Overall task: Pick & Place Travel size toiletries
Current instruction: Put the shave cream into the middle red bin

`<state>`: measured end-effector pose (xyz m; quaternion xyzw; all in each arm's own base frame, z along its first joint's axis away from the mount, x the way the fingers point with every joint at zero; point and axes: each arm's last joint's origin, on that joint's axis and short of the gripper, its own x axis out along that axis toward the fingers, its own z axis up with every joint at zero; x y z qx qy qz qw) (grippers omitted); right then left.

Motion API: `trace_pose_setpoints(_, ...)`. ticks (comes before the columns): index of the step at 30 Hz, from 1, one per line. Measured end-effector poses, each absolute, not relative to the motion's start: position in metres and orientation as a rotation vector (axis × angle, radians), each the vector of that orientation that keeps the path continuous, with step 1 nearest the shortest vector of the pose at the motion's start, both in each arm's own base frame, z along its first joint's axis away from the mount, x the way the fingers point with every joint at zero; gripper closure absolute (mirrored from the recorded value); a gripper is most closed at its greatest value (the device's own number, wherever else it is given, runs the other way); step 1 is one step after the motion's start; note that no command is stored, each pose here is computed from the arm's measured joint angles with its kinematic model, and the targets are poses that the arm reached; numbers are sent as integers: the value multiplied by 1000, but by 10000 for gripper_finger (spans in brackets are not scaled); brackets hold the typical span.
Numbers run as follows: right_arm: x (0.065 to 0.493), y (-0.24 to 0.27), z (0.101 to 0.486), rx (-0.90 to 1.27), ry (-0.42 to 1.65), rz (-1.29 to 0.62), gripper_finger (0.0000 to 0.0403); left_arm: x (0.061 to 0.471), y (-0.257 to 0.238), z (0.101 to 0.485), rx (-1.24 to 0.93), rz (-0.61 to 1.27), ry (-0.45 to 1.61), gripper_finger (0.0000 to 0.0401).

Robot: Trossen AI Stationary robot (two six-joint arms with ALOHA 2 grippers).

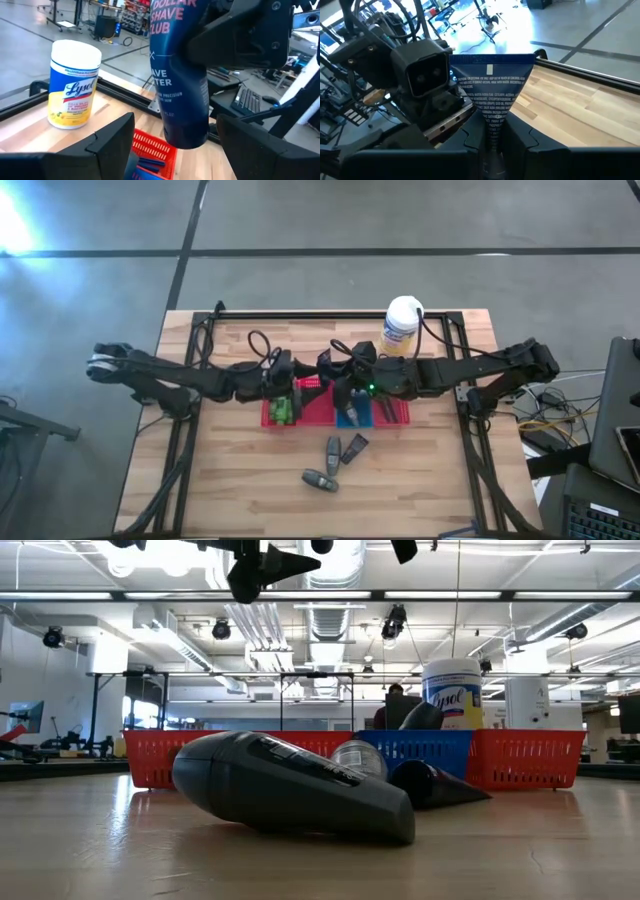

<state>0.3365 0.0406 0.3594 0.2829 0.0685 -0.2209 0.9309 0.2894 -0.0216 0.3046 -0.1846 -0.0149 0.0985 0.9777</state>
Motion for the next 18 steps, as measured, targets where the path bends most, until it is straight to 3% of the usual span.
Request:
trace_pose_setpoints(10, 337, 40, 361, 589, 117, -448, 368, 293, -19, 303, -378, 137, -31, 120)
trace_pose_setpoints(18, 337, 39, 359, 590, 122, -453, 359, 293, -15, 306, -379, 136, -66, 177)
